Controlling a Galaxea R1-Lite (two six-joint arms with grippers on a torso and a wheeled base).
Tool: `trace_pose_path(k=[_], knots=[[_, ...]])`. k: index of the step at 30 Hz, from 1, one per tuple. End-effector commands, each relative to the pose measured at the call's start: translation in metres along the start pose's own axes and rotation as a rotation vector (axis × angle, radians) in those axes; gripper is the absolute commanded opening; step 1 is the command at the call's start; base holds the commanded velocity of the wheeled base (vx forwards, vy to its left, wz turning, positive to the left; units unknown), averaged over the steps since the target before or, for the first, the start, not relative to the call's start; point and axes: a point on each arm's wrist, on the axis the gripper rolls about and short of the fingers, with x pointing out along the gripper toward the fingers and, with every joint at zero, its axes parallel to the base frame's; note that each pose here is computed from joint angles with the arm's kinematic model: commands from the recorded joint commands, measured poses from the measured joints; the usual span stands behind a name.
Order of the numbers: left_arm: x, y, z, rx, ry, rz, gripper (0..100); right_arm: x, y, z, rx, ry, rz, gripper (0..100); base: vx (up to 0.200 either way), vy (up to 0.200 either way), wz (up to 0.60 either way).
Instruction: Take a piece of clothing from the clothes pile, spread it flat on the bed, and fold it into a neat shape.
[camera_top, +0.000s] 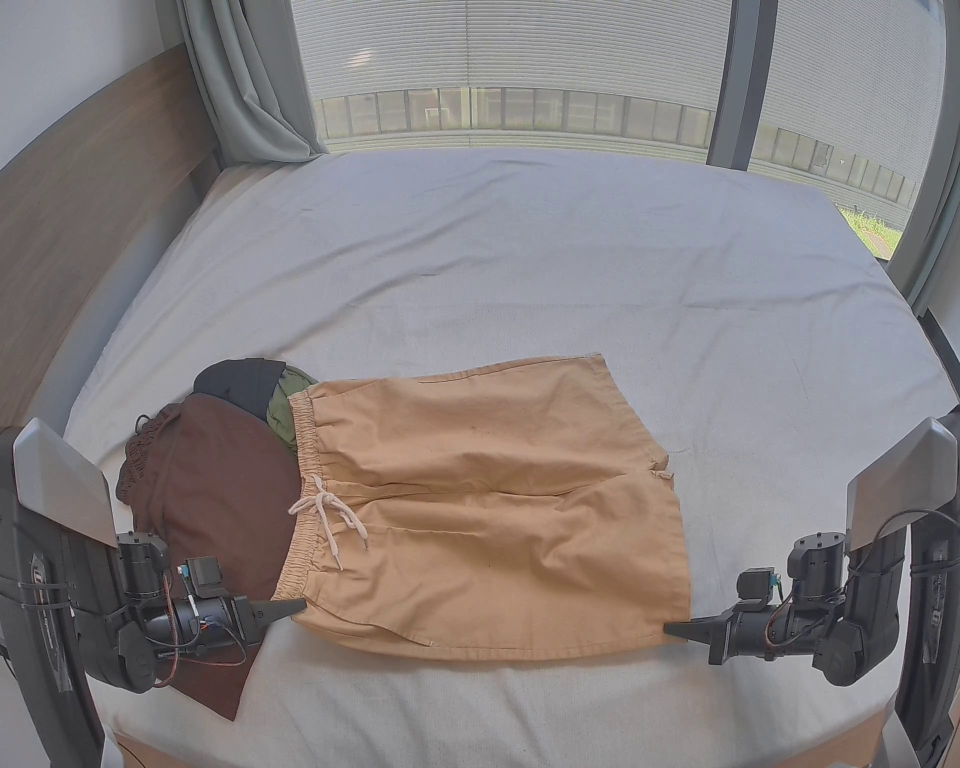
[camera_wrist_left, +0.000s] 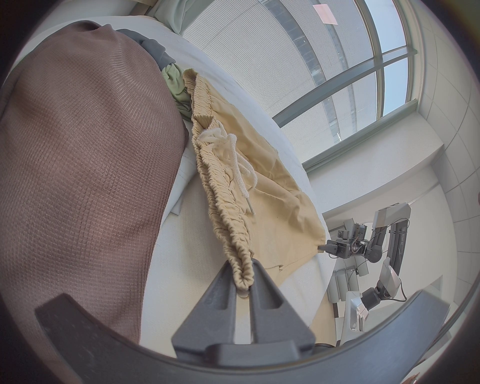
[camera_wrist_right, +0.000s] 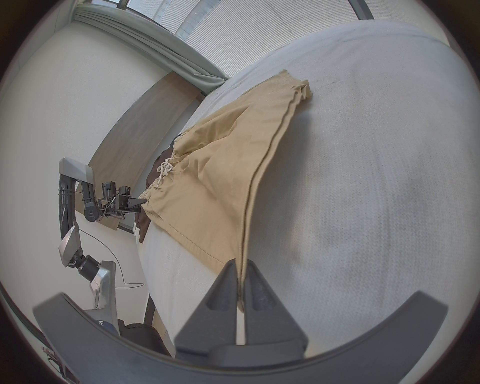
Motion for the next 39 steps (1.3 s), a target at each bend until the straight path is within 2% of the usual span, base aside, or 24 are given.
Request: trace_pose_path(k=[1,10,19,24,33,39], knots=[[-0.004,-0.004,-0.002,0.000,0.005,0.002,0,-0.005,0.004,-0.001,-0.001,0.005,0.000,0,0.000,0.000,0.00],[-0.012,-0.007,-0.012,0.021,0.037,-0.011,0,-0.011,0.007,-0.011,0.022,0.045,-0.005,0,0.000,0.000,0.00],[-0.017,-0.008,-0.016,0.005,0.047,-0.004,0,-0.014,0.008,-0.014,0.017,0.060,-0.008,0,0.000,0.000,0.00],[-0.023,-0.008,-0.023,0.038,0.058,0.013,0,-0.018,0.008,-0.020,-0.072,0.083,-0.014,0,0.000,0.000,0.00],[-0.029,-0.011,-0.032,0.074,0.088,-0.016,0,-0.020,0.010,-0.023,-0.088,0.097,-0.011,0,0.000,0.000,0.00],[-0.031,-0.008,-0.036,0.117,0.098,-0.026,0,-0.024,0.010,-0.026,-0.138,0.111,-0.012,0,0.000,0.000,0.00]])
